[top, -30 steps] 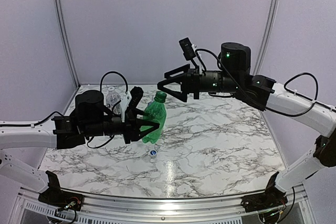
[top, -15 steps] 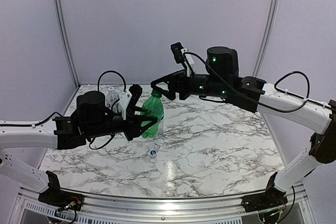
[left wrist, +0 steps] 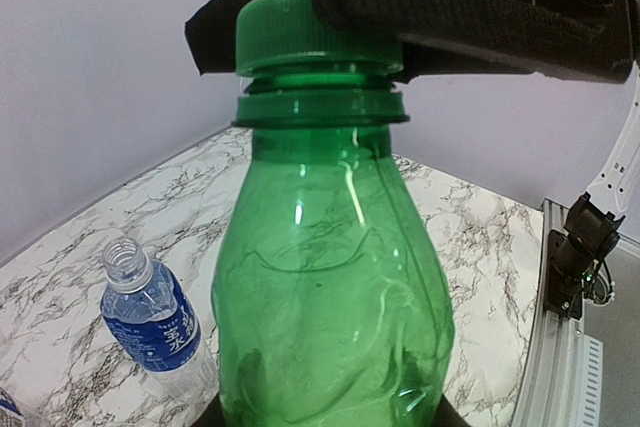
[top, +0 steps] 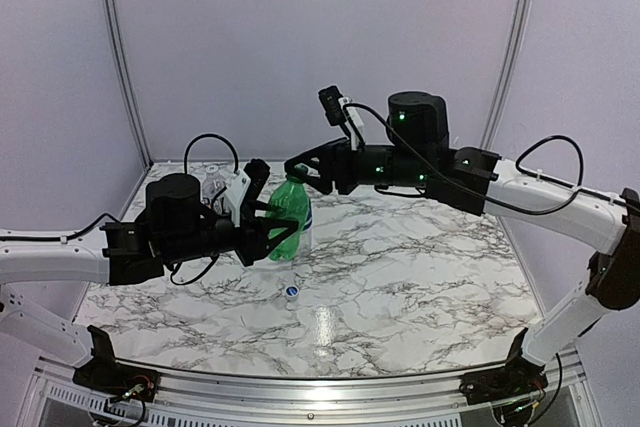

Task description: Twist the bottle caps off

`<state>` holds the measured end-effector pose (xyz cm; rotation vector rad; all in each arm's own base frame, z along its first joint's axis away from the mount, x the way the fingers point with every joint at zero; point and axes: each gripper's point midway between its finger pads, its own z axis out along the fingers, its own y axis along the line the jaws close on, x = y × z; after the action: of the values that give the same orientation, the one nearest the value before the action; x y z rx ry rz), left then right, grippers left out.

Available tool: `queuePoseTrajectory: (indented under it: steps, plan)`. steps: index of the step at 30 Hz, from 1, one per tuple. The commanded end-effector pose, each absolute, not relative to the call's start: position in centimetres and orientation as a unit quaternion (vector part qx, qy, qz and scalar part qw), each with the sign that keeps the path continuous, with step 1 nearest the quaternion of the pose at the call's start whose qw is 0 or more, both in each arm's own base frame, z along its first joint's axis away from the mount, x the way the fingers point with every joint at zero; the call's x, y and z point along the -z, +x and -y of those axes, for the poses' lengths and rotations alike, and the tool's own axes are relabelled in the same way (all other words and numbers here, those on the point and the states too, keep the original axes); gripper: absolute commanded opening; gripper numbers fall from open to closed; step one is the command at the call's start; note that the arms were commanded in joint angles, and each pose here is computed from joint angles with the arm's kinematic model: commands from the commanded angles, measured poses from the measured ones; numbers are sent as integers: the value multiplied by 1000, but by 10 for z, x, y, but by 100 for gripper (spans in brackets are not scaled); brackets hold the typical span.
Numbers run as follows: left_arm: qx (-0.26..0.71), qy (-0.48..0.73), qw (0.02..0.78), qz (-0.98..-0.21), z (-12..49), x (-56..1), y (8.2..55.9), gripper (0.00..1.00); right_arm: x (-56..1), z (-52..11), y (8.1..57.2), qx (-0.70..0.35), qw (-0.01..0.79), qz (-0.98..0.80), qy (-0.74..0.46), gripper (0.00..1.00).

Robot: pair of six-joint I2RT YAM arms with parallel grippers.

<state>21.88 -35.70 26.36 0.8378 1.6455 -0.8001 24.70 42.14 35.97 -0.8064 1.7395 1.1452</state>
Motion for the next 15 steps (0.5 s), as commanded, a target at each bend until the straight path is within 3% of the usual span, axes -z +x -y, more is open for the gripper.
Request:
queuePoseTrajectory:
  steps: [1,7,15]
  plan:
    - [340,347,558,-673,361,-285,221,5,-368,-432,239,-486,433,-683,-333,54]
    - [339,348,559,-672,360,-286,221,5,-369,-433,239,-487,434,-680,-335,37]
    - [341,351,560,-669,359,-287,220,5,-370,-427,235,-478,450,-666,-354,1]
